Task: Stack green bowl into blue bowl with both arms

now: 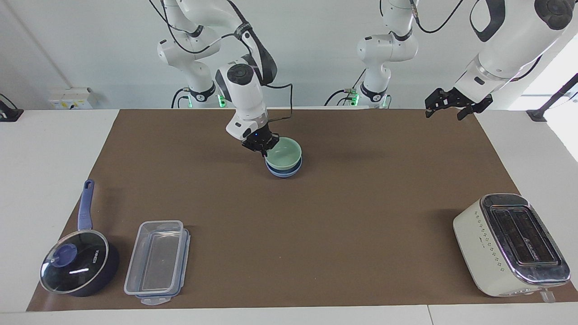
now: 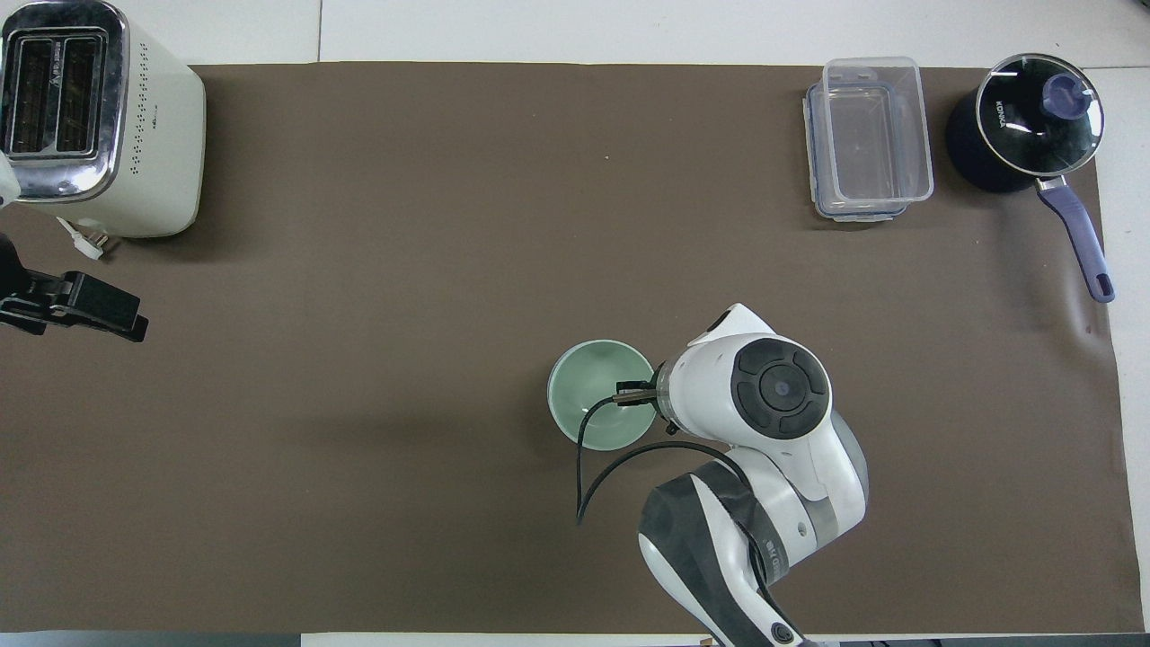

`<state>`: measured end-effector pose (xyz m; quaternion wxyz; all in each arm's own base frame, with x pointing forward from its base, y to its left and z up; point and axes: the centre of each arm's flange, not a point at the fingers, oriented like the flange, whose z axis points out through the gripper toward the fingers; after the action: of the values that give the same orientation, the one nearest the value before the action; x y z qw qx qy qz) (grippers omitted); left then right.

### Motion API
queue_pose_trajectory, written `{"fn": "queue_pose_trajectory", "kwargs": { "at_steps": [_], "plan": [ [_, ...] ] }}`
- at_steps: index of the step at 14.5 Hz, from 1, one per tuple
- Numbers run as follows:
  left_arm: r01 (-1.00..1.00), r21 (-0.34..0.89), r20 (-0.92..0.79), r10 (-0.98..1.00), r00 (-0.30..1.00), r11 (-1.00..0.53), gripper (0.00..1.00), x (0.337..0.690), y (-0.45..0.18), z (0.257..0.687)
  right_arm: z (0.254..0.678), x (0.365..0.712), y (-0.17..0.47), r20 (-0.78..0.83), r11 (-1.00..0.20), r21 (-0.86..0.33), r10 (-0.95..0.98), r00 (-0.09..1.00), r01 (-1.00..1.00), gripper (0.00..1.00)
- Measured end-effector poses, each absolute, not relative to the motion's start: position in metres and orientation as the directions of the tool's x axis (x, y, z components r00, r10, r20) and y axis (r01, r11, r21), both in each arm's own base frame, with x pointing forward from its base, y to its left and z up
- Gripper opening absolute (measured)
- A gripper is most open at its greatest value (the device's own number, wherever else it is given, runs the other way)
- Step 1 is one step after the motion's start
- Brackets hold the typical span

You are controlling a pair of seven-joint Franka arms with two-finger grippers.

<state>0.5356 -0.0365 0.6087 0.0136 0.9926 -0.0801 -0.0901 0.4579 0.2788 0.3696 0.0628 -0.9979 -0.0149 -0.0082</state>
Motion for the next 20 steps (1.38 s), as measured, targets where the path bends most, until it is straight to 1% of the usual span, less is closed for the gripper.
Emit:
{"fn": "queue_pose_trajectory", "kwargs": {
  "at_steps": [10,14,15,17,18,19,20],
  "plan": [
    [-0.157,0.038,-0.164,-0.161,0.973,-0.987,1.0,0.537,-0.036,0.609,0.371,0.452,0.289,0.021,-0.991,-0.126,0.05,0.999,0.053,0.04],
    [-0.131,0.029,-0.108,-0.133,0.985,-0.991,1.0,0.544,-0.037,0.613,0.371,0.452,0.288,0.021,-0.991,-0.127,0.049,0.999,0.051,0.04],
    [-0.127,0.028,-0.1,-0.13,0.987,-0.991,1.0,0.545,-0.037,0.613,0.371,0.452,0.288,0.022,-0.99,-0.127,0.051,0.998,0.053,0.09],
    [-0.124,0.027,-0.091,-0.126,0.988,-0.992,1.0,0.546,-0.037,0.614,0.373,0.453,0.288,0.027,-0.99,-0.128,0.057,0.998,0.06,0.28],
    [-0.124,0.027,-0.089,-0.126,0.988,-0.992,1.0,0.547,-0.037,0.614,0.374,0.453,0.288,0.03,-0.99,-0.13,0.058,0.998,0.061,0.36],
    [-0.123,0.027,-0.089,-0.125,0.988,-0.992,1.0,0.547,-0.037,0.613,0.377,0.454,0.287,0.035,-0.989,-0.132,0.056,0.998,0.06,0.51],
    [-0.123,0.027,-0.089,-0.125,0.988,-0.992,1.0,0.547,-0.037,0.613,0.382,0.456,0.285,0.043,-0.989,-0.136,0.052,0.998,0.057,0.61]
  ]
}}
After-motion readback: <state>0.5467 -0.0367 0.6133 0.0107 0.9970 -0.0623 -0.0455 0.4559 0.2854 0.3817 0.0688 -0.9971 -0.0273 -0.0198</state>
